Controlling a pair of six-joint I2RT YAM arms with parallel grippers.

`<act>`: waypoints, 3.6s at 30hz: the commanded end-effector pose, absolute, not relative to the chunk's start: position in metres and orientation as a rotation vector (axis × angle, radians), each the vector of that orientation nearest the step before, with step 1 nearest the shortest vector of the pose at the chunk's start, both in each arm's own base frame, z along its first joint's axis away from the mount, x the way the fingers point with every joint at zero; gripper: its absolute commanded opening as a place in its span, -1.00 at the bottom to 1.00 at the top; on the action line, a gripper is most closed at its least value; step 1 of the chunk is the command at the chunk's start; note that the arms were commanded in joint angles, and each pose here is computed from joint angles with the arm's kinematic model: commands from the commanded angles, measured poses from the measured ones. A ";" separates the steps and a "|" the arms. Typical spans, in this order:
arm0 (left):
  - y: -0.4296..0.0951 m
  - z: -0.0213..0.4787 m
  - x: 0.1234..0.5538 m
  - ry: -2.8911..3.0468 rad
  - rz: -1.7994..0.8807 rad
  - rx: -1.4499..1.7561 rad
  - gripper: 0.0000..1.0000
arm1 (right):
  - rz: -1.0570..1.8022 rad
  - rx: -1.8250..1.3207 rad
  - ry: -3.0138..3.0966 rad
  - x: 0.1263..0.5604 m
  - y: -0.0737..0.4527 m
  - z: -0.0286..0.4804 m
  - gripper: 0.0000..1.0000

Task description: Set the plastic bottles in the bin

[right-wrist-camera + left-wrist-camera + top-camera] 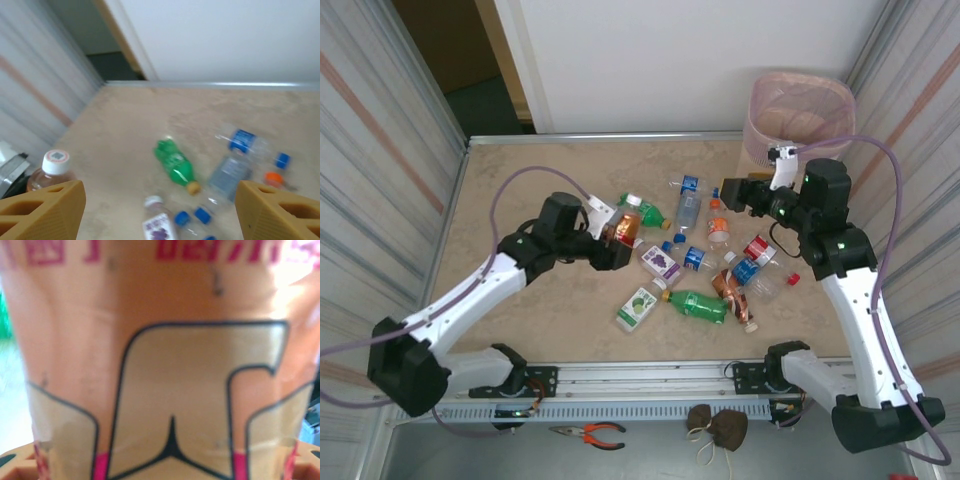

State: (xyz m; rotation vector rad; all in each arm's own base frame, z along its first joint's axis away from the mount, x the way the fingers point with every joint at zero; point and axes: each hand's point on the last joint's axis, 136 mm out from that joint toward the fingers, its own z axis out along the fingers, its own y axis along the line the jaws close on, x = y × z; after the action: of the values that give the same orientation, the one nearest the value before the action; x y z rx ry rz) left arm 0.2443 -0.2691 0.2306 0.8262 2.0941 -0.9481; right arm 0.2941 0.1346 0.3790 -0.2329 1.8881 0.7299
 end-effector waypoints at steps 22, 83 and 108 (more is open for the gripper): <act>-0.323 0.389 0.133 1.288 -1.445 1.207 0.17 | 1.266 -0.920 1.405 0.178 0.272 0.487 0.47; -0.290 0.375 0.162 1.410 -1.131 1.022 0.66 | 0.534 0.467 1.593 0.448 -0.032 0.477 -0.72; -0.263 0.351 0.205 1.542 -0.993 0.866 0.64 | 0.317 0.961 1.658 0.621 -0.098 0.323 -0.76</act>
State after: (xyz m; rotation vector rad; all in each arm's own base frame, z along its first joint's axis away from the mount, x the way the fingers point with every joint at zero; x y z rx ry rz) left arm 0.2005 -0.2682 0.3578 0.8875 1.5214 -1.0194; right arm 0.6150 -0.0994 0.3339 0.9172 1.6604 0.3676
